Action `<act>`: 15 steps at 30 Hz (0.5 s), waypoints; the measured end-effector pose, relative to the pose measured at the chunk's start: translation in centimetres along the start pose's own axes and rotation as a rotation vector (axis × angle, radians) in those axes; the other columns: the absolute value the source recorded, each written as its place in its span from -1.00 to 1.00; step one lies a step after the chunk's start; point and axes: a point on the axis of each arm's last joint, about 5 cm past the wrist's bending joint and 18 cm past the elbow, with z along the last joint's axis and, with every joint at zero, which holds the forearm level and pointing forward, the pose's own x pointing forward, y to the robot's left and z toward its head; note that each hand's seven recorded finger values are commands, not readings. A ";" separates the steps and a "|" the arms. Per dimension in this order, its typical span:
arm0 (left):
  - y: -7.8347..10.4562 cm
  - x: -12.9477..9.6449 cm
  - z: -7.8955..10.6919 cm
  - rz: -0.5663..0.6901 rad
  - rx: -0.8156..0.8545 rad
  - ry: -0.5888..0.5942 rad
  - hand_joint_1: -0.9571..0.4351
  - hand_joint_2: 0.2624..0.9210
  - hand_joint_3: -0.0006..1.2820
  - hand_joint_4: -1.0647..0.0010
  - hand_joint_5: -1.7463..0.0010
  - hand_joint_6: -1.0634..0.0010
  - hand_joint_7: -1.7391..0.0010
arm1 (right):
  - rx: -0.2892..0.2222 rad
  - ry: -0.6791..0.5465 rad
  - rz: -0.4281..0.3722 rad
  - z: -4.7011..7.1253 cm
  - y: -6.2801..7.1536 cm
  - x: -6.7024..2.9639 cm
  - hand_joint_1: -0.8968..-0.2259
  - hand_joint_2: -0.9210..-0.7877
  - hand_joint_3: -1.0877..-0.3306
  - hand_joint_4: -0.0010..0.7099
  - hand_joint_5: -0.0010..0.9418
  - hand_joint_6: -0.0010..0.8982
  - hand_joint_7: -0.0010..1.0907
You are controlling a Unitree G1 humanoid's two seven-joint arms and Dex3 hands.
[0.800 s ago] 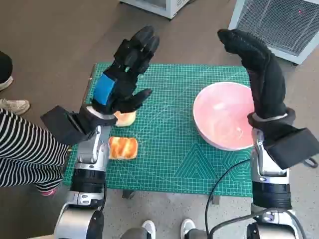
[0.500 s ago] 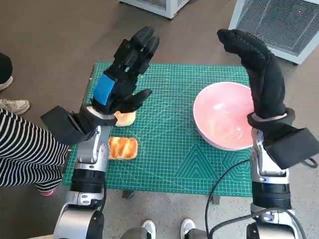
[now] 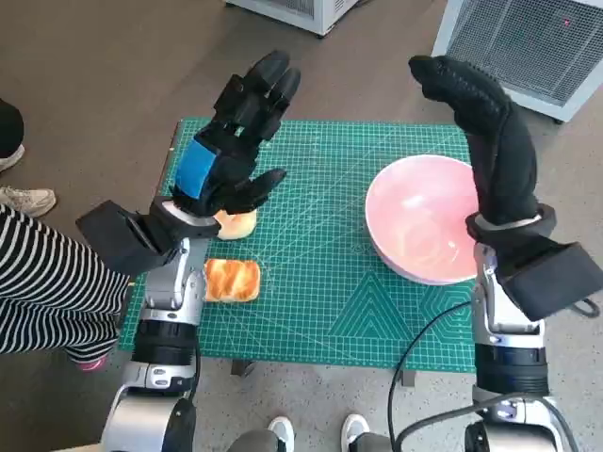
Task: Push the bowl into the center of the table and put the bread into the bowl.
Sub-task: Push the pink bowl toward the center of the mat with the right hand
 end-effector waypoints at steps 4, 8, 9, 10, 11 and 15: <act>0.0 0.0 0.0 0.000 0.000 0.001 -0.62 1.00 -0.50 0.87 0.98 1.00 0.59 | 0.000 0.000 0.000 0.0 0.0 0.00 -0.63 -1.00 -0.20 -0.59 -1.00 -1.00 -0.04; 0.0 -0.1 0.0 0.001 0.001 0.000 -0.62 1.00 -0.51 0.87 0.98 1.00 0.59 | 0.000 0.001 -0.001 0.0 0.0 -0.02 -0.64 -1.00 -0.19 -0.58 -0.99 -1.00 -0.04; 0.0 -0.1 0.0 0.001 0.001 0.000 -0.62 1.00 -0.51 0.87 0.98 1.00 0.59 | -0.001 0.002 -0.002 0.0 -0.1 -0.04 -0.64 -1.00 -0.19 -0.58 -0.99 -1.00 -0.03; 0.0 -0.1 0.0 0.001 0.001 0.001 -0.62 1.00 -0.51 0.87 0.98 1.00 0.58 | -0.003 0.003 -0.003 0.0 -0.1 -0.07 -0.64 -1.00 -0.19 -0.57 -0.99 -1.00 -0.03; 0.0 -0.1 0.0 0.002 0.001 0.001 -0.62 1.00 -0.51 0.87 0.98 1.00 0.58 | -0.004 0.004 -0.005 0.0 -0.3 -0.12 -0.64 -1.00 -0.18 -0.57 -0.99 -1.00 -0.03; 0.0 -0.3 -0.1 0.004 0.002 0.006 -0.63 1.00 -0.51 0.87 0.98 1.00 0.58 | -0.006 0.010 -0.019 -0.2 -1.3 -0.56 -0.61 -1.00 -0.17 -0.59 -1.00 -1.00 -0.02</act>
